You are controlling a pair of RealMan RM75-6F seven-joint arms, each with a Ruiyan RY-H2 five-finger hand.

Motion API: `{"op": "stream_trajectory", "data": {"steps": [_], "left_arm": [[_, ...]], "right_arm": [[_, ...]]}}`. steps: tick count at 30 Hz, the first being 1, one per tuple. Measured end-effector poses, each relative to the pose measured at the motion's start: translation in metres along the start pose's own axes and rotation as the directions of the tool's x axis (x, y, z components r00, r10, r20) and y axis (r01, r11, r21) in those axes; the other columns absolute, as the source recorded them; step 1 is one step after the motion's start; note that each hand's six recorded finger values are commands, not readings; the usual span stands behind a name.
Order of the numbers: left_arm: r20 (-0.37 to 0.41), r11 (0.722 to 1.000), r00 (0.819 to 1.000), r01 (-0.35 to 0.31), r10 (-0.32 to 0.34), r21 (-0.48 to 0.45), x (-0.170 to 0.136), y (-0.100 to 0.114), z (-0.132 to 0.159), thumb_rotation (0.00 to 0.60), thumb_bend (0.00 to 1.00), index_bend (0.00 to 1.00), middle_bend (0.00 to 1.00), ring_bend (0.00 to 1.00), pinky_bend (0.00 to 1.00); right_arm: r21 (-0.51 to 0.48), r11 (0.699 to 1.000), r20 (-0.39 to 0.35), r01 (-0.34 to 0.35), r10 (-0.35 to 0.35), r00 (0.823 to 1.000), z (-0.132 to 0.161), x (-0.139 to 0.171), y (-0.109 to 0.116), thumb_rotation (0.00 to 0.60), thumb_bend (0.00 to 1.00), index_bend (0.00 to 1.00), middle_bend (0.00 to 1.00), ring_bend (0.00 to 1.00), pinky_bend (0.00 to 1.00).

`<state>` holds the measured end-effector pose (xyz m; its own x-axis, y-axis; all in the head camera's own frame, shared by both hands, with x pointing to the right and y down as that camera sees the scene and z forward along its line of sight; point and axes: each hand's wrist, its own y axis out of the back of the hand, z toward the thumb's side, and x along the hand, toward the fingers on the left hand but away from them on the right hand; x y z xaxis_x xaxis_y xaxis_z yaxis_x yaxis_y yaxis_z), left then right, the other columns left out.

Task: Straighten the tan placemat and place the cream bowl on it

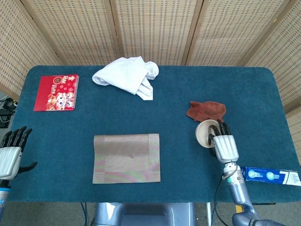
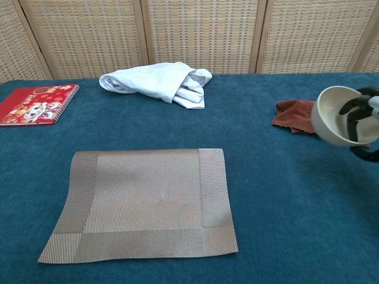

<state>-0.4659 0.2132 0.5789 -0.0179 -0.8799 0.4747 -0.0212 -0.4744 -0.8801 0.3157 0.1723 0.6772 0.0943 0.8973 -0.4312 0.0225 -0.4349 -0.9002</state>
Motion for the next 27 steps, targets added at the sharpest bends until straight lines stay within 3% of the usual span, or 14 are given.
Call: {"op": "stream_trajectory", "data": {"steps": [7,16,27], "left_arm": [[0.007,1.0,1.0,0.006,-0.006,0.008,0.0,-0.003,0.005,0.6,0.05,0.0,0.0,0.0,0.0],[0.004,1.0,1.0,0.01,-0.01,0.006,0.001,-0.003,0.004,0.6,0.05,0.0,0.0,0.0,0.0],[0.004,1.0,1.0,0.011,-0.011,0.003,0.001,-0.002,0.003,0.6,0.05,0.0,0.0,0.0,0.0]], "right_arm": [[0.038,0.999,0.191,-0.037,0.029,0.981,-0.066,-0.008,0.002,0.6,0.57,0.7,0.28,0.02,0.15],[0.086,0.993,0.224,-0.078,0.057,0.973,-0.076,-0.008,0.0,0.6,0.54,0.69,0.27,0.02,0.14],[0.113,0.981,0.232,-0.155,0.126,0.965,-0.071,-0.005,-0.008,0.6,0.4,0.57,0.16,0.01,0.12]]}}
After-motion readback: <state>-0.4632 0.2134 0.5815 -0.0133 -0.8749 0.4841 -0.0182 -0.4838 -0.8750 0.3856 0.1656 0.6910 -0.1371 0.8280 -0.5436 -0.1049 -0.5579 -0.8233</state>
